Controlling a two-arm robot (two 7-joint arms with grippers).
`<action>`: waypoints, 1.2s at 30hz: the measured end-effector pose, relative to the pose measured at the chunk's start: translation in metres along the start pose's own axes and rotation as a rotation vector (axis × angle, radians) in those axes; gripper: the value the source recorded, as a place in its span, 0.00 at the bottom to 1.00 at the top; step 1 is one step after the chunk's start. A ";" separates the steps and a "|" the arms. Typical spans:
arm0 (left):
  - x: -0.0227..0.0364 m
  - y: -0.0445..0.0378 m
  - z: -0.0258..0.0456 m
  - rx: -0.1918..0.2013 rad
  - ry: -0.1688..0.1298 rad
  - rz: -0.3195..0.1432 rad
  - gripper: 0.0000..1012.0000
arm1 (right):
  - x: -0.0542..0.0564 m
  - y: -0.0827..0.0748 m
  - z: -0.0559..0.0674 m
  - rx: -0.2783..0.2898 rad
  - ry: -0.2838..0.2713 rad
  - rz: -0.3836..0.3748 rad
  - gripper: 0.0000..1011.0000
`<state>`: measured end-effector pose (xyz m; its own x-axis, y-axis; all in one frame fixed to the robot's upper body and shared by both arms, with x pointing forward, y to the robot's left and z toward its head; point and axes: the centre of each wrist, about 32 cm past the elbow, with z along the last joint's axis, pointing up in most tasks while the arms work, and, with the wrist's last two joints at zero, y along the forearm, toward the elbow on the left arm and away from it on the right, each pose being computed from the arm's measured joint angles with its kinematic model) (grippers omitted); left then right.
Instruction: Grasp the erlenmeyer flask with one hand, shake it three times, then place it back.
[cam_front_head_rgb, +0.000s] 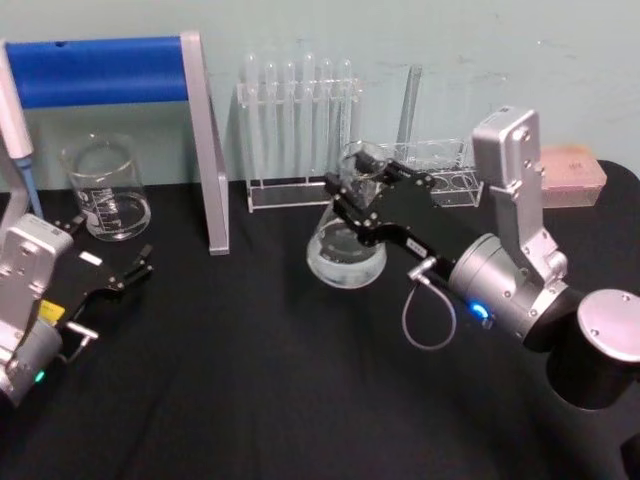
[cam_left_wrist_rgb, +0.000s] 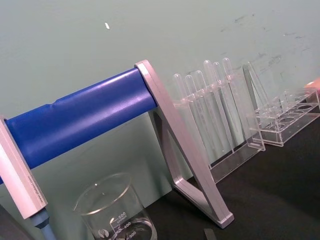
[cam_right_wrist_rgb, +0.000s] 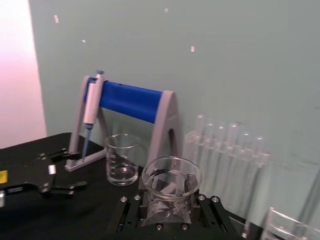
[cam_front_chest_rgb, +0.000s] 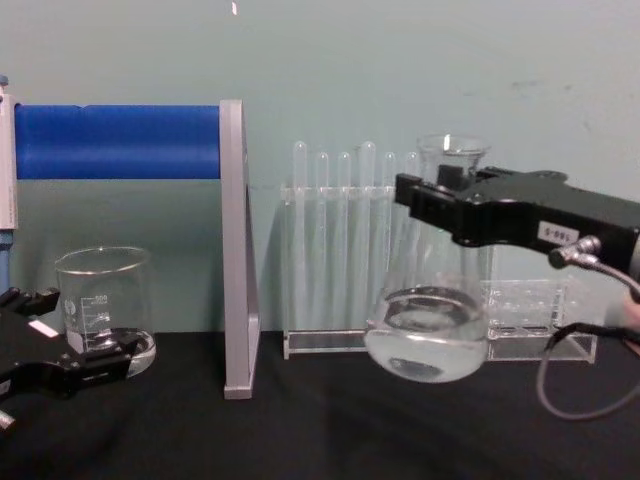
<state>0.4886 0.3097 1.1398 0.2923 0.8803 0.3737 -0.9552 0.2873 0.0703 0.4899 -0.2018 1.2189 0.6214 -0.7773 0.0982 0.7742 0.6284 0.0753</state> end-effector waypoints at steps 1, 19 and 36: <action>0.0000 0.0000 0.0000 0.000 0.000 0.000 0.99 | -0.002 0.001 0.000 -0.001 -0.001 0.011 0.45; 0.0000 0.0000 0.0000 0.000 0.000 0.000 0.99 | -0.014 0.002 -0.003 -0.017 0.001 0.078 0.45; 0.0000 0.0000 0.0000 0.000 0.000 0.000 0.99 | -0.014 0.003 -0.023 -0.026 0.006 0.086 0.45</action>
<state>0.4886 0.3097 1.1398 0.2923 0.8803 0.3737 -0.9552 0.2873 0.0703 0.4863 -0.1898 1.1950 0.6866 -0.7205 0.0968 0.7206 0.6922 0.0409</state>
